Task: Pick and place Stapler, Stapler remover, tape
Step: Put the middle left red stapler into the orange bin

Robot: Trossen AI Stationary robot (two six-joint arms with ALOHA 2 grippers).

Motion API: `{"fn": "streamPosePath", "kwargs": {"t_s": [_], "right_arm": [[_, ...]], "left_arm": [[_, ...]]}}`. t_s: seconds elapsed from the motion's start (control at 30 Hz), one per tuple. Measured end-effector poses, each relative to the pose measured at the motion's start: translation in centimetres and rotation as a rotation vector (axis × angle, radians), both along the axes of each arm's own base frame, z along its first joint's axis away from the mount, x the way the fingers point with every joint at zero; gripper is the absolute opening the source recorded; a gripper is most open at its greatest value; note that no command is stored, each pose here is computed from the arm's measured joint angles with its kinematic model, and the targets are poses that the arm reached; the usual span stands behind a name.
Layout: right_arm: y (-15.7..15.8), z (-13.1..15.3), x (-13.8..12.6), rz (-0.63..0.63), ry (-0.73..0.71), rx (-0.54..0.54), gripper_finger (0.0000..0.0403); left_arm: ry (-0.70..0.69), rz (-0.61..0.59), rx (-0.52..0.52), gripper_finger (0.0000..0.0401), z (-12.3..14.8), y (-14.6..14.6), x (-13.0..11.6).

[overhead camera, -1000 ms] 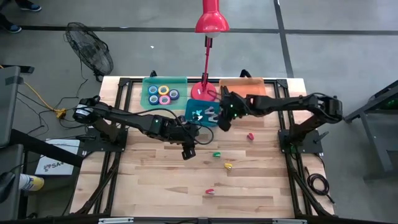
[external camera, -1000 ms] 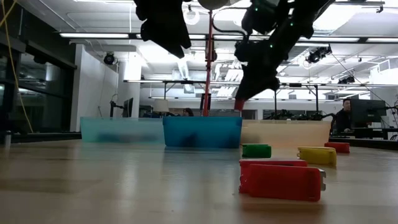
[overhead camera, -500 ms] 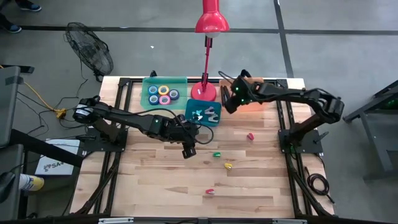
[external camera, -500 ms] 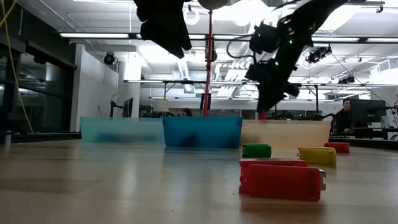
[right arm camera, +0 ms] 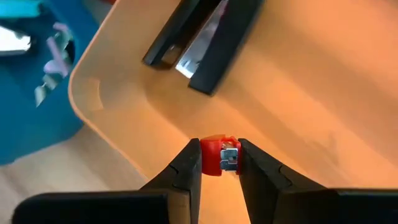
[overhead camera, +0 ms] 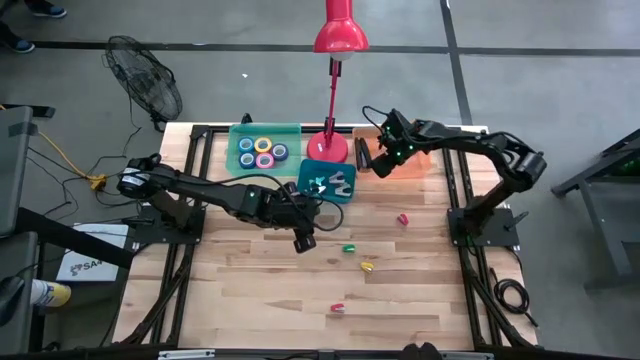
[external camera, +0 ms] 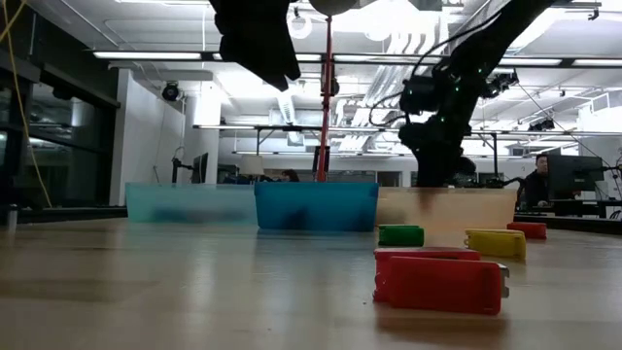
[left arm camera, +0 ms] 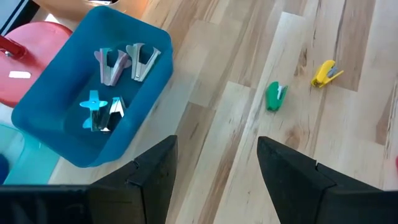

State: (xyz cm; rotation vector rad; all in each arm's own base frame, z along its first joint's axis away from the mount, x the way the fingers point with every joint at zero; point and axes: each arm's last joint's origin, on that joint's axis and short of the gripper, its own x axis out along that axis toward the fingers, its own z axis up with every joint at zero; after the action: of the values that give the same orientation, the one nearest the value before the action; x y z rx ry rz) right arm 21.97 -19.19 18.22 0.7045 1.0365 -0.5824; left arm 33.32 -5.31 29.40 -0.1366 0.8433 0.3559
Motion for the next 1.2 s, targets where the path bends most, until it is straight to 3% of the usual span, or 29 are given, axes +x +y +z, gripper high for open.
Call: {"fn": "streamPosePath", "kwargs": {"t_s": [0.3,0.67,0.97,1.2], "right_arm": [[-2.2,-2.4,-0.7,0.206,-0.097,0.072,0.0074],[-2.9,-3.3,-0.8,0.233,-0.084,0.045,0.0074],[-3.4,-3.3,-0.8,0.178,-0.022,-0.038,0.0178],[-3.6,-3.3,-0.9,0.151,0.026,-0.088,0.02]], "left_arm": [[-0.001,0.004,-0.004,0.0217,0.0,0.0,0.0],[-0.001,0.004,-0.004,0.0218,0.0,0.0,0.0],[-0.002,0.007,0.0,0.0218,0.0,0.0,0.0],[-0.002,0.007,0.001,0.0218,0.0,0.0,0.0]]}}
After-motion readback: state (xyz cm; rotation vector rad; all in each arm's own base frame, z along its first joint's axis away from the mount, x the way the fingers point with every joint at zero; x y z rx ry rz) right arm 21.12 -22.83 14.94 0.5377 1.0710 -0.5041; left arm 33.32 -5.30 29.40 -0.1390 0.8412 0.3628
